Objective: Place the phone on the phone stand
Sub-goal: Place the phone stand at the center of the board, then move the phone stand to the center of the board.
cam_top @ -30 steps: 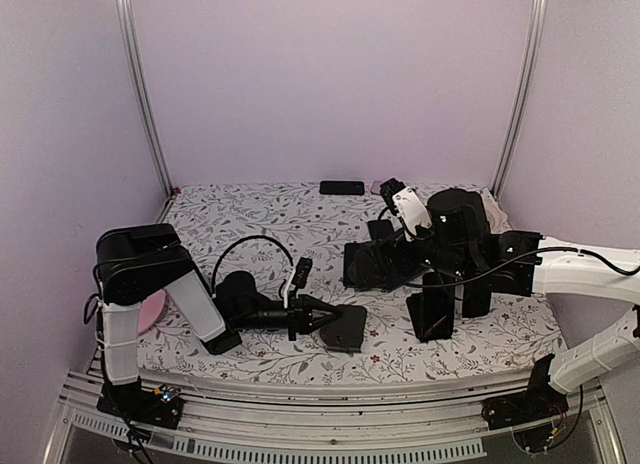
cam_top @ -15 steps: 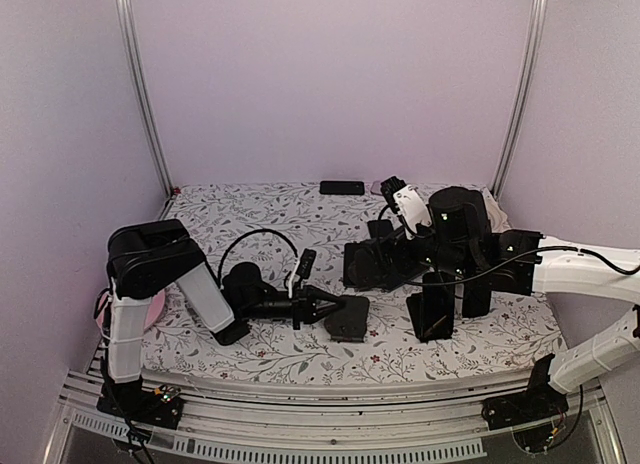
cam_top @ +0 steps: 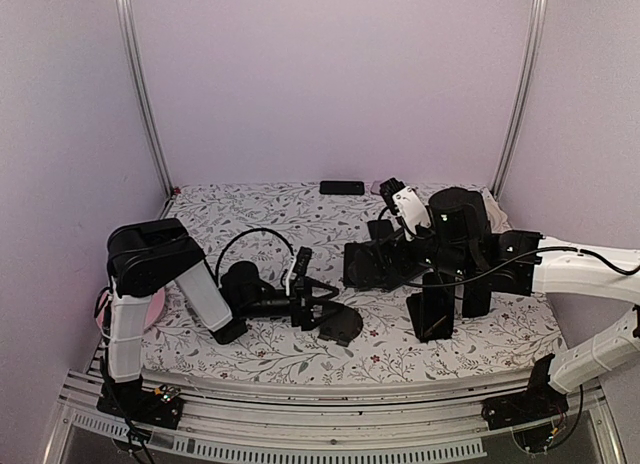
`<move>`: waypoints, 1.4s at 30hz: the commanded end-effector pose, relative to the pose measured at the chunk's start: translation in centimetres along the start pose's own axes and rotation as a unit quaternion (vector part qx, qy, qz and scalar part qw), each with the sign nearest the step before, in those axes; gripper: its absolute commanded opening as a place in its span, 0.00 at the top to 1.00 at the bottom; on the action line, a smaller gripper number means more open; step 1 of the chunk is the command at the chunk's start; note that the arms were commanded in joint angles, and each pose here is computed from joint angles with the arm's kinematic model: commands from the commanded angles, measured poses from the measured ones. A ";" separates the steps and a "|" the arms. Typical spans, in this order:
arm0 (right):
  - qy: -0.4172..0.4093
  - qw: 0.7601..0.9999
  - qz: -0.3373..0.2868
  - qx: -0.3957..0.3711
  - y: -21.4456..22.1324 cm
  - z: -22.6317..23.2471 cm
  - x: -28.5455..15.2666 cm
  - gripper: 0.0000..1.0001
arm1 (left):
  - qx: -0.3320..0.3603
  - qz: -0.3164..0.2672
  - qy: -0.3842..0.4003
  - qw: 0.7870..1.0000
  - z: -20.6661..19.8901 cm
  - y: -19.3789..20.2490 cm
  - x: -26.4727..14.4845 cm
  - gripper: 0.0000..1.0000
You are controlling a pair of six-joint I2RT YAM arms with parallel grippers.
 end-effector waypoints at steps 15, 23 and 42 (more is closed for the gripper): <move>-0.006 0.999 -0.024 0.029 -0.4 -0.3 -1.1 0.01 | 0.040 -0.048 -0.061 0.996 -2.4 -3.5 -2.8 0.03; -0.010 0.998 -0.036 0.047 -0.8 -0.4 -1.5 0.01 | 0.053 -0.055 -0.099 0.992 -3.7 -4.6 -4.3 0.03; -0.072 0.983 -0.119 0.116 -3.1 -0.4 -4.7 0.01 | 0.041 -0.016 -0.363 0.931 -1.8 -7.5 -10.5 0.03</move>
Point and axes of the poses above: each gripper's point midway between its finger pads, its own x axis out along the fingers, its own z axis along the line the jaws close on, y = z × x, the point moved 4 cm from there along -x, back along the fingers, and after that the axes turned 2 degrees about -x, right-handed, at the moved point
